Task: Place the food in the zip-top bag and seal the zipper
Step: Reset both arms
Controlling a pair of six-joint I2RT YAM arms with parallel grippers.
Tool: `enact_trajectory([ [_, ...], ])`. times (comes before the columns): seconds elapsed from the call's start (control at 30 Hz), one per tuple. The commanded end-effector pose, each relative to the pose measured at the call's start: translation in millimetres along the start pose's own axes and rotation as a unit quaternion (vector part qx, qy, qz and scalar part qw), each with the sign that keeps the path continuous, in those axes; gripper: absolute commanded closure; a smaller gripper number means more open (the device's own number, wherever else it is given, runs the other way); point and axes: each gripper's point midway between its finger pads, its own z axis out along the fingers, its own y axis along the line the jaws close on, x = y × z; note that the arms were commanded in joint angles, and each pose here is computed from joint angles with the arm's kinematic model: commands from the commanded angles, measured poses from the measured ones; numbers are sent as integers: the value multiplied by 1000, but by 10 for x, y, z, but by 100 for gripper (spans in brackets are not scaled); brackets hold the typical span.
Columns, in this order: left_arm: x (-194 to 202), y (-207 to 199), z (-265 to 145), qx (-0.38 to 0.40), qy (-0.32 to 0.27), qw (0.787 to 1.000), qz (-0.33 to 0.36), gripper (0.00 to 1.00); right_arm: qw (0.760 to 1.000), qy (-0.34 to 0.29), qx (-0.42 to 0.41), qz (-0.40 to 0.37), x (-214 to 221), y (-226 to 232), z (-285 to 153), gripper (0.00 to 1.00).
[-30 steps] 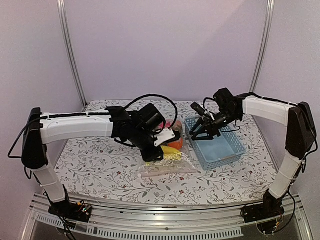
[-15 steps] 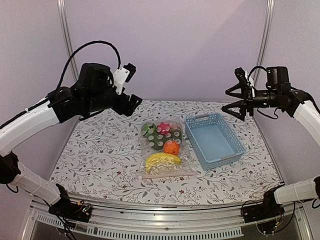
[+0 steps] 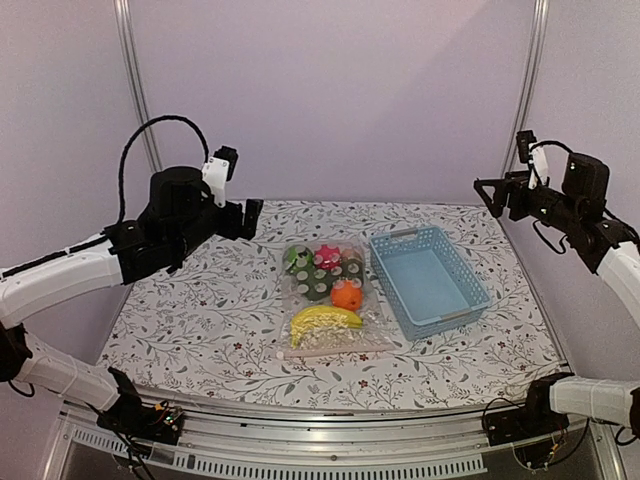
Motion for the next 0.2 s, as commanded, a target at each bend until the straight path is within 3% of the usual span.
enact_trajectory([
  [0.0,-116,149,-9,-20,-43,998,-37,0,999,-31,18,5,-151,-71,-11,1],
  [0.17,-152,202,-76,-23,-50,998,-41,0,999,-27,23,7,-147,-126,29,1],
])
